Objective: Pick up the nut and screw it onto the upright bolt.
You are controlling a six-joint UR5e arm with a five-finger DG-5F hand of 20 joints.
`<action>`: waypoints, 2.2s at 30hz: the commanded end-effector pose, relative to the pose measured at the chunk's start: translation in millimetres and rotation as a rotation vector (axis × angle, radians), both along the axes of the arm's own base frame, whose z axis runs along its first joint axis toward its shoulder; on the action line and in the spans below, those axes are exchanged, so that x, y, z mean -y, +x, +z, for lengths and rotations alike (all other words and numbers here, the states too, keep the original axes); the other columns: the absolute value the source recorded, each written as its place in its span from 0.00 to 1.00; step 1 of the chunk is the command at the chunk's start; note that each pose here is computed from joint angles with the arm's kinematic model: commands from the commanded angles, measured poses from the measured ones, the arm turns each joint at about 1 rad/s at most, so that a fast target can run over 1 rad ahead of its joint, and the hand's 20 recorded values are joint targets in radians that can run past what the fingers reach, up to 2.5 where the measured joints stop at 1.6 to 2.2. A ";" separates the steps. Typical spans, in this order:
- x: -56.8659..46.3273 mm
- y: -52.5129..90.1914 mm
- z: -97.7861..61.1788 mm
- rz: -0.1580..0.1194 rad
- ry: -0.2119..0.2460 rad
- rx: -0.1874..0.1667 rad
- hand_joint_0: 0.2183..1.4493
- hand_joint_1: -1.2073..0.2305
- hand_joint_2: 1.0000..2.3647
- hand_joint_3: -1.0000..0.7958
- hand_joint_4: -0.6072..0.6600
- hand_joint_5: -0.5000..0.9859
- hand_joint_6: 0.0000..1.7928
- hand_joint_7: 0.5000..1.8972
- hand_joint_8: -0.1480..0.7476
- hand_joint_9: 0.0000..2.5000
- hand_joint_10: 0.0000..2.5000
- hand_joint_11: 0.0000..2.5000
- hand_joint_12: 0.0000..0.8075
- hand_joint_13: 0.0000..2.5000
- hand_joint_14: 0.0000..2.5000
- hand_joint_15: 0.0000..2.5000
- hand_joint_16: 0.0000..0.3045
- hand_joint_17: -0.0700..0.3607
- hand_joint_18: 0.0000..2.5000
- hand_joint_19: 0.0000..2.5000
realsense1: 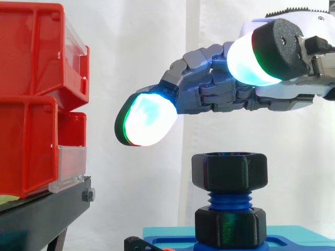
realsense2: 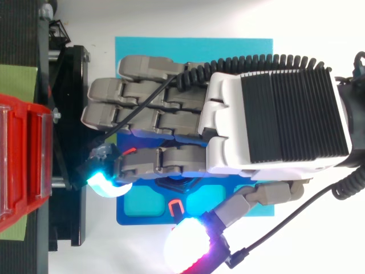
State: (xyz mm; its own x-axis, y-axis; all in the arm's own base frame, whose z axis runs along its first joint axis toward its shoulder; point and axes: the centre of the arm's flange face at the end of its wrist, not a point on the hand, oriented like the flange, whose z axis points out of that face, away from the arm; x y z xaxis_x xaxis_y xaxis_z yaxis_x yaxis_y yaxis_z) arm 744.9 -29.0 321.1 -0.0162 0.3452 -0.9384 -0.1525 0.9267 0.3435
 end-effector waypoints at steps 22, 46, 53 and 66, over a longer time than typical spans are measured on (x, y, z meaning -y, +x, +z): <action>2.4 -7.0 -7.9 -0.005 -0.005 -0.073 0.19 0.74 0.00 0.28 0.57 0.20 0.28 0.11 0.40 0.04 0.00 0.00 0.38 0.00 0.00 0.00 0.12 0.36 0.00 0.00; 17.6 -9.8 -9.1 -0.067 -0.002 -0.096 0.18 0.69 0.00 0.28 0.67 0.23 0.28 0.24 0.46 0.19 0.00 0.00 0.27 0.11 0.00 0.00 0.07 0.27 0.01 0.00; 20.9 -10.3 -9.4 -0.070 -0.003 -0.099 0.19 0.68 0.00 0.28 0.73 0.26 0.28 0.39 0.46 0.29 0.00 0.00 0.24 0.15 0.00 0.00 0.06 0.25 0.06 0.00; 35.2 -11.4 -10.6 -0.087 -0.002 -0.102 0.22 0.66 0.00 0.28 0.64 0.32 0.28 0.55 0.47 0.42 0.00 0.03 0.22 0.23 0.00 0.00 0.05 0.24 0.11 0.00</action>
State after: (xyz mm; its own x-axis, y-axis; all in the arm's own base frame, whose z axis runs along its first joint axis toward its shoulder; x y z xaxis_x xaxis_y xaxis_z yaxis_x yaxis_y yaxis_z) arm 733.7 -60.0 311.2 -0.0831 0.3471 -0.9341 -0.0416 0.9354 0.3513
